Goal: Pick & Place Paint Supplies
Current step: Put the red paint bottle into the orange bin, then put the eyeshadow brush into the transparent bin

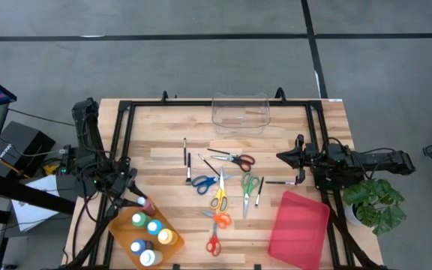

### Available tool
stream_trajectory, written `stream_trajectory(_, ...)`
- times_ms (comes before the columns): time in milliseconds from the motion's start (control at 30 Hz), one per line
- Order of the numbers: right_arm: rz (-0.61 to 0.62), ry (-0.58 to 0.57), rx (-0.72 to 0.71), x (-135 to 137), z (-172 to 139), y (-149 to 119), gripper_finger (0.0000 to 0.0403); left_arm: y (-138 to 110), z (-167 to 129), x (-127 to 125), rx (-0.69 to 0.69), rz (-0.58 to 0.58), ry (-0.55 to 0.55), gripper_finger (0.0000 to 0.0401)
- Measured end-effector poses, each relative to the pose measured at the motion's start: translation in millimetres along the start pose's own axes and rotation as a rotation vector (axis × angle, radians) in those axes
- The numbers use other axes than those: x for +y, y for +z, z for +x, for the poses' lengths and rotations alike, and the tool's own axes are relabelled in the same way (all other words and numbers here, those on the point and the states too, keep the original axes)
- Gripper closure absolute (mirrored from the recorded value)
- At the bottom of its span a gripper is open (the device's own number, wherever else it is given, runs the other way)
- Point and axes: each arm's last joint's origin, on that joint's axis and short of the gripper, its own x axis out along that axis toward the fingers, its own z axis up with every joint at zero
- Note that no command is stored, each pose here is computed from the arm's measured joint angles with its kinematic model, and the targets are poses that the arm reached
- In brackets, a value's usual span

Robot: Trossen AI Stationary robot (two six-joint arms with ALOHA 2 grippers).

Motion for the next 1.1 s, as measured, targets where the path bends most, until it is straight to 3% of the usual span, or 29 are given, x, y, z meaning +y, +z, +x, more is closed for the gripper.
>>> stream_trajectory(733,0.000,0.000,0.000,0,0,0,0.0394,1,0,-1,-0.005,0.025,-0.013,0.0186)
stream_trajectory(1100,0.000,0.000,0.000,0,0,0,0.0394,16,-1,-8,-0.129,0.095,-0.060,0.0179)
